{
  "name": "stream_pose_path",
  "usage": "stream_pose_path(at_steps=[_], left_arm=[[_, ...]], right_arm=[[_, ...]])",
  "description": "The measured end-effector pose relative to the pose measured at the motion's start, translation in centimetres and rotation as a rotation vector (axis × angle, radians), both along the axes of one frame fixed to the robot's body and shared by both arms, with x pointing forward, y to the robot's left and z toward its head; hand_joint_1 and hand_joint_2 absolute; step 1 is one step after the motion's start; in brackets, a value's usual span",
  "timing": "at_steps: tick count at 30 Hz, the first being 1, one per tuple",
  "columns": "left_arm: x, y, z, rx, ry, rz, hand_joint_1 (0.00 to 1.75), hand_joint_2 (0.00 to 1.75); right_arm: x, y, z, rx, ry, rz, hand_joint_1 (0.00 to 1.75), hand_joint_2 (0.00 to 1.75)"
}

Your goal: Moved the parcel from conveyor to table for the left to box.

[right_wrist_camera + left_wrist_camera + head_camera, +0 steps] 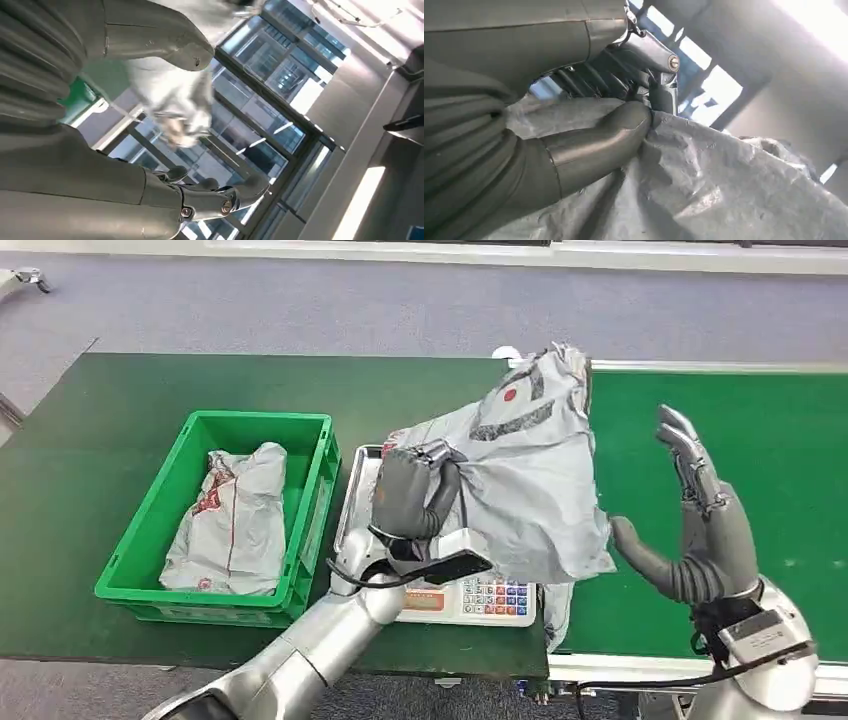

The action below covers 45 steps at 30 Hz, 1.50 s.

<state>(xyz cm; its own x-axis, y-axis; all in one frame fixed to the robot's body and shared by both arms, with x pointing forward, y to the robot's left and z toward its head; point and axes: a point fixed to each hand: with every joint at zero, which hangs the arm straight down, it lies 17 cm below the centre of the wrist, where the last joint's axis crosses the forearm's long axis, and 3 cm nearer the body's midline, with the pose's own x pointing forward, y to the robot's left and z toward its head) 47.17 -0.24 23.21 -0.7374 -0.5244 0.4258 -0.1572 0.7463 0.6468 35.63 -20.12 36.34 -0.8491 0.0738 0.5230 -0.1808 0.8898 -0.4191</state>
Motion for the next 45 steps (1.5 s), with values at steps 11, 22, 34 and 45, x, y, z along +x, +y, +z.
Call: stream_pose_path(at_steps=[11, 22, 34, 45], left_arm=[[0.7, 19.2, 8.2, -0.078, -0.299, 0.468, 1.75, 1.75], [4.8, 33.0, -1.8, 0.119, 0.069, 0.885, 1.75, 1.75], [6.8, 34.8, -12.0, 0.131, 0.464, 0.844, 0.00, 1.75], [3.9, 36.9, -5.6, -0.227, 0.179, 0.847, 0.00, 1.75]], right_arm=[[-1.2, -0.4, -0.7, -0.018, 0.007, -0.013, 0.00, 1.75], [-2.5, -0.9, -1.2, -0.042, 0.012, -0.043, 0.00, 1.75], [-2.2, -1.0, -1.4, -0.053, 0.016, -0.048, 0.00, 1.75], [-1.9, -0.9, -1.8, -0.057, 0.031, -0.045, 0.00, 1.75]])
